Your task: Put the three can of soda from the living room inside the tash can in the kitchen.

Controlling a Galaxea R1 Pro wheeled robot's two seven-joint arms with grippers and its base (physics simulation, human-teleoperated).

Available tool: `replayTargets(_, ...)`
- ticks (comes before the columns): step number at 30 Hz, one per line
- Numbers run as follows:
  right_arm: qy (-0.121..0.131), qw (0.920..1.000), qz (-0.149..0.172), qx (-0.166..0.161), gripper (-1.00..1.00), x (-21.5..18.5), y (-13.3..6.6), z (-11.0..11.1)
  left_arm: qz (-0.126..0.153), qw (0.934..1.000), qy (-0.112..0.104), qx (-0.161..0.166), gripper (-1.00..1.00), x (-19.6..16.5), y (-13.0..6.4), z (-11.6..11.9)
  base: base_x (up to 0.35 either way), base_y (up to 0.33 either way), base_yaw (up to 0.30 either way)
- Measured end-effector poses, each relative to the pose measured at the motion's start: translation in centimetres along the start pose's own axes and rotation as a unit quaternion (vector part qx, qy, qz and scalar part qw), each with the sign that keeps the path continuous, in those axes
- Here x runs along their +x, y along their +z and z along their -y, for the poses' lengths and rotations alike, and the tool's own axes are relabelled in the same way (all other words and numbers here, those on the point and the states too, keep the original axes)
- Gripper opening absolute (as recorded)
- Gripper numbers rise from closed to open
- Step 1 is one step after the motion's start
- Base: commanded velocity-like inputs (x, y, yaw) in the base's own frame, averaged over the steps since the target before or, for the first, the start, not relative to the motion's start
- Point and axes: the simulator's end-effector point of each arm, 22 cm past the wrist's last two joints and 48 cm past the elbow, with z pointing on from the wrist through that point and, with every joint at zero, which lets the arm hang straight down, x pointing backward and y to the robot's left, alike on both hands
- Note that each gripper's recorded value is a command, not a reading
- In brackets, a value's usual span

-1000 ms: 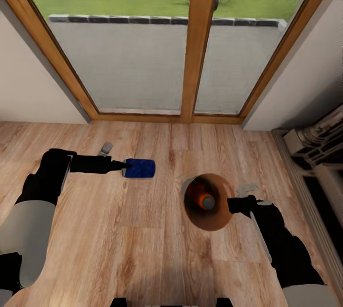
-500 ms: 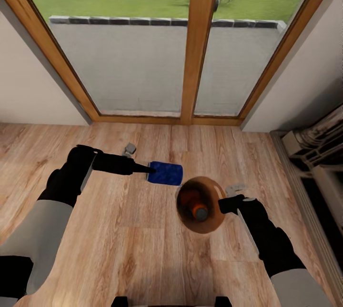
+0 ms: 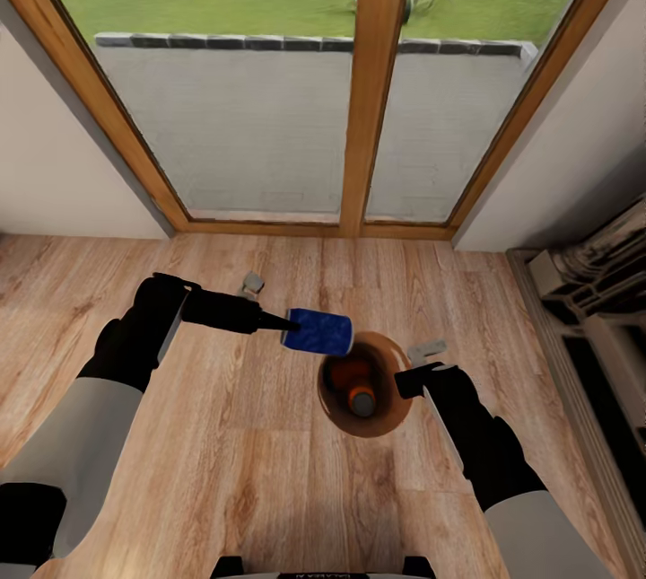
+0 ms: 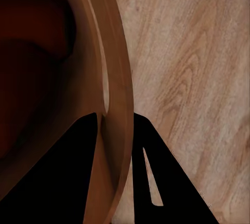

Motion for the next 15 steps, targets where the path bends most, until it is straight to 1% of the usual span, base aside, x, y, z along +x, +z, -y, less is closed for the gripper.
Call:
replayTargets(3,-0.002,1.0,0.001,0.004,-1.0,-0.2,-0.1,0.0,-0.005,1.0,0.003,-0.002,-1.0,0.2,0.2,0.0,0.0,0.0,0.0)
replayTargets(6,-0.004,1.0,0.004,0.008,-1.0,-0.8,-0.2,0.3,-0.011,0.9999,0.0,-0.012,-1.0,0.6,0.2,-0.5,0.0,0.0,0.0)
replayTargets(7,-0.003,1.0,0.005,0.007,-1.0,-1.0,-0.2,0.3,-0.013,0.9997,-0.001,-0.021,-1.0,0.8,0.3,-1.0,0.0,0.0,0.0)
replayTargets(8,-0.003,1.0,0.006,0.007,-1.0,-1.1,-0.2,0.2,-0.015,0.9994,-0.001,-0.03,-1.0,0.8,0.6,-1.4,0.0,0.0,0.0)
replayTargets(15,-0.004,0.9999,0.007,0.007,-1.0,-1.3,-0.3,0.2,-0.026,0.9984,0.006,-0.05,-1.0,0.8,3.5,-1.7,0.0,0.0,0.0)
